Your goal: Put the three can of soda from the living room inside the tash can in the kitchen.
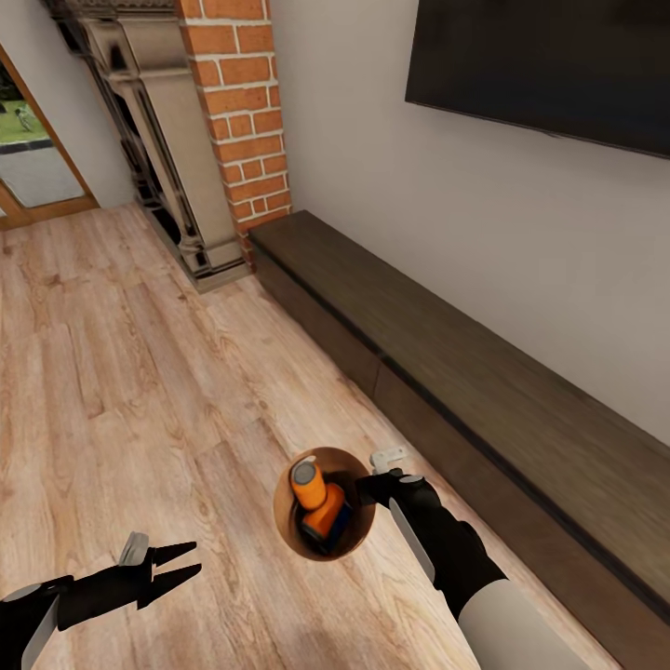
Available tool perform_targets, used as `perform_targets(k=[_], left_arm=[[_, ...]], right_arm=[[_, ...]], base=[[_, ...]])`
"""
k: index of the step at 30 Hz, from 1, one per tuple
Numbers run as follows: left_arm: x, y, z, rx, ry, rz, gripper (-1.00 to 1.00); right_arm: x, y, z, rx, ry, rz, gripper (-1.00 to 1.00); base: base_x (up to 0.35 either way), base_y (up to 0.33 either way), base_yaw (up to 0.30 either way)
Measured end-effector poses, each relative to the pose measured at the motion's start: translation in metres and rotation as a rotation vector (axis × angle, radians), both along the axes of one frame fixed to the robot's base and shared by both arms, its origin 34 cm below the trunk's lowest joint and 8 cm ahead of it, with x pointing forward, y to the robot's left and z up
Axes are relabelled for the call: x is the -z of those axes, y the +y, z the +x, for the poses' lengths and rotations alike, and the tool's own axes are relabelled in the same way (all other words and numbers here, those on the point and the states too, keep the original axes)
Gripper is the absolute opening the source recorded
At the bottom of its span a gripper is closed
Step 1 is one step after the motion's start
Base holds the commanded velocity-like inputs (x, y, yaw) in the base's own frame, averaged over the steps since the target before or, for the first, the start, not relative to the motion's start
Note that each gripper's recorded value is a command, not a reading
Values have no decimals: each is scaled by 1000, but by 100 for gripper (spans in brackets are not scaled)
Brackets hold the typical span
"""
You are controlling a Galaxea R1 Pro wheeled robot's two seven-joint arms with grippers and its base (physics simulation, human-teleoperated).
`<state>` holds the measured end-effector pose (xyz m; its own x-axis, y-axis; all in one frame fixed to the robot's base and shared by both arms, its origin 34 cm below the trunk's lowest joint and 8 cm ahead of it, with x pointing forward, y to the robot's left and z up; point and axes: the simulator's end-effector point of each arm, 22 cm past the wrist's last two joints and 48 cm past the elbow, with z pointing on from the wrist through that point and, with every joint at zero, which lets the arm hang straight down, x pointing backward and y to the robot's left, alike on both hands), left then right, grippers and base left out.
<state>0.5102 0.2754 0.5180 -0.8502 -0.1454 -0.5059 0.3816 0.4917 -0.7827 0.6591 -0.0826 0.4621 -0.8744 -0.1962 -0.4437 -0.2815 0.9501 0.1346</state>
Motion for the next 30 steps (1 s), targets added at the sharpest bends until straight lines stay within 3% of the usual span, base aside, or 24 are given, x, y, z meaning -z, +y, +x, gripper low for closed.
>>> perform_targets(k=[16, 22, 30], left_arm=[[22, 0, -3, 0, -2, 0, 100], [5, -10, -9, 46, -17, -77, 100], [11, -9, -10, 47, -16, -77, 100]], right_arm=[[22, 0, -3, -1, -1, -3, -100], [22, 0, -3, -1, -1, -2, -100], [28, -1, -4, -2, -2, -4, -100]], base=[[0, 0, 0], [0, 0, 0], [0, 0, 0]])
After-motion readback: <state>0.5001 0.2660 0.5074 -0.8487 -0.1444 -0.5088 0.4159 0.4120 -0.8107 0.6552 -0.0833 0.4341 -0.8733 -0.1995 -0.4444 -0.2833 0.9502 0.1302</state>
